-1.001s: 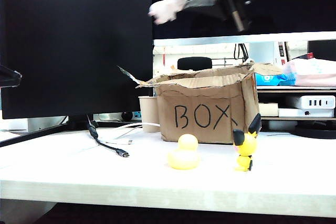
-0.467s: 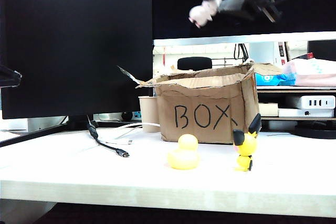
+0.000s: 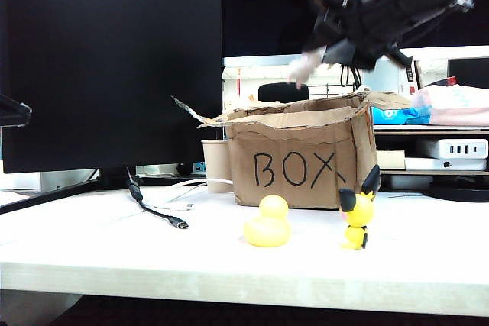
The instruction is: Put the doll that is least similar in color compared to the others into the paper box.
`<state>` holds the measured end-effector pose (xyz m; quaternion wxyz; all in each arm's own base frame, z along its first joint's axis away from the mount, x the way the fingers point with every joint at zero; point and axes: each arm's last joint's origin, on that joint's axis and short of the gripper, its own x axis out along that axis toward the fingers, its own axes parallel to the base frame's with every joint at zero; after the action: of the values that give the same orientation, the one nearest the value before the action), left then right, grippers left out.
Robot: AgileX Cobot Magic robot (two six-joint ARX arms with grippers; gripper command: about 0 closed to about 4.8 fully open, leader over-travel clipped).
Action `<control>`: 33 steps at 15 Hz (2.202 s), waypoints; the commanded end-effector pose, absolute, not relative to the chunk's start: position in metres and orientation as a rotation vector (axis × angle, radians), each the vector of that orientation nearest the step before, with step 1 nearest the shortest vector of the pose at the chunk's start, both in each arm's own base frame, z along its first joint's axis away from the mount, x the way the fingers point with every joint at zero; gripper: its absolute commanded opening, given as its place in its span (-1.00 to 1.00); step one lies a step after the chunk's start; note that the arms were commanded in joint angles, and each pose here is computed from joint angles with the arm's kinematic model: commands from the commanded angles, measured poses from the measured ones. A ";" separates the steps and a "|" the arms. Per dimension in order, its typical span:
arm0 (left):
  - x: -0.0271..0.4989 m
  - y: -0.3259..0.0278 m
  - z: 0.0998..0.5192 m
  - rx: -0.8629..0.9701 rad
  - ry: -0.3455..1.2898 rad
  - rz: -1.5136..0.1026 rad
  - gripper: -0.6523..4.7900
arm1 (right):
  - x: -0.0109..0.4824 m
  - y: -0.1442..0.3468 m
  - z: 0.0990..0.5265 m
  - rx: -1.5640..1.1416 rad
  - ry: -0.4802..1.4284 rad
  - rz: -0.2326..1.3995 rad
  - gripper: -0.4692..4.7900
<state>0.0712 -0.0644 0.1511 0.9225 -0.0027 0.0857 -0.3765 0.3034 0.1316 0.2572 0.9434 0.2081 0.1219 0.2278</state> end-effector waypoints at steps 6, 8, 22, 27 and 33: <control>0.071 -0.064 0.149 -0.001 0.190 -0.774 -0.78 | 0.339 0.148 0.309 0.074 0.626 0.442 -0.50; 0.071 -0.064 0.149 -0.001 0.190 -0.774 -0.78 | 0.346 0.150 0.319 0.008 0.705 0.448 -0.50; 0.071 -0.064 0.149 -0.001 0.190 -0.773 -0.78 | 0.377 0.162 0.309 -0.190 1.026 0.408 -0.50; 0.071 -0.064 0.149 -0.001 0.190 -0.773 -0.78 | 0.378 0.162 0.310 -0.189 1.018 0.408 -0.41; 0.071 -0.064 0.149 -0.001 0.190 -0.773 -0.78 | 0.380 0.163 0.311 -0.185 0.996 0.409 -0.41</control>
<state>0.0712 -0.0644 0.1512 0.9225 -0.0029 0.0856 -0.3765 0.3796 0.1621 0.3068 0.8497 -0.0870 0.4830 0.1929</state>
